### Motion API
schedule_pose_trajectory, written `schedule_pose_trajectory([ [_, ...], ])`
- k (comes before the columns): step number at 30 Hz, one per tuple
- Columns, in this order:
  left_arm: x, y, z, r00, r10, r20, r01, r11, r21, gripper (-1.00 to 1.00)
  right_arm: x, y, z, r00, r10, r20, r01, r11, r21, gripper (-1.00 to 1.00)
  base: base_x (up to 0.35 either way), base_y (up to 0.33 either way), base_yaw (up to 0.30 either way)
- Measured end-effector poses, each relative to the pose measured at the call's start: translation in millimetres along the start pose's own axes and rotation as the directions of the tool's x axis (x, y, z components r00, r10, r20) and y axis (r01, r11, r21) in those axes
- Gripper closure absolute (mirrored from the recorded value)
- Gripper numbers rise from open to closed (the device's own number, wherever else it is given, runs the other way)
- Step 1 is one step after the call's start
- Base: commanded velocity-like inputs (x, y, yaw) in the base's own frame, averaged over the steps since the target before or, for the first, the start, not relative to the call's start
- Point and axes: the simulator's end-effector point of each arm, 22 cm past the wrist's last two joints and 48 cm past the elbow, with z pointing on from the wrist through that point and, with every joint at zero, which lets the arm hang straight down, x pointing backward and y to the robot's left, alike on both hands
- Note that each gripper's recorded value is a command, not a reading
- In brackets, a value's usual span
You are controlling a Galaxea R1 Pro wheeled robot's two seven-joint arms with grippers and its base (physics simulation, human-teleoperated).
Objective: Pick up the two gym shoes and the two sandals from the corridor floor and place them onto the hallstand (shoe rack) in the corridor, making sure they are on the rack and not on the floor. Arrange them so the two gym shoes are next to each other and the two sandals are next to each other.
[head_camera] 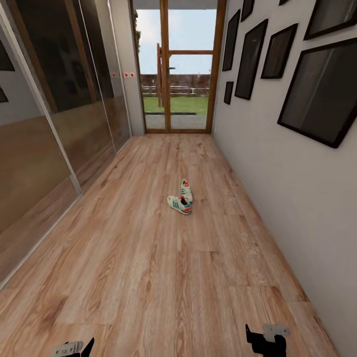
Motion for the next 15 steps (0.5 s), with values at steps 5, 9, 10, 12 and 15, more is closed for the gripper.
schedule_pose_trajectory([
  [5, -0.5, 0.1, 0.1, 1.0, 0.0, 0.002, 0.0, 1.0, 0.0, -1.0, 0.1, 0.9, -0.1, 1.0, 0.0, 0.0, 0.0, 1.0, -0.002, -1.0, 0.337, -0.02, 0.0],
  [9, -0.6, 0.2, 0.1, 1.0, 0.0, 0.002, 0.0, 1.0, 0.0, -1.0, 0.1, 2.2, -0.1, 1.0, 0.0, 0.0, 0.0, 1.0, -0.005, -1.0, 0.338, -0.003, 0.0],
  [10, -0.5, 0.1, 0.0, 1.0, 0.0, 0.002, 0.0, 1.0, -0.001, -1.0, 0.1, 2.4, -0.1, 1.0, 0.0, 0.0, 0.0, 1.0, -0.005, -1.0, 0.338, -0.002, 0.0],
  [12, -0.6, 0.1, 0.1, 1.0, 0.0, 0.002, 0.0, 1.0, 0.0, -1.0, -0.3, 3.9, -0.1, 1.0, 0.001, 0.001, -0.001, 1.0, -0.007, -1.0, 0.338, 0.0, 0.0],
  [15, -0.5, 0.1, 0.0, 1.0, 0.001, 0.002, -0.001, 1.0, 0.0, -1.0, -0.4, 4.2, -0.1, 1.0, 0.001, 0.001, -0.001, 1.0, -0.008, -1.0, 0.338, 0.0, 0.023],
])
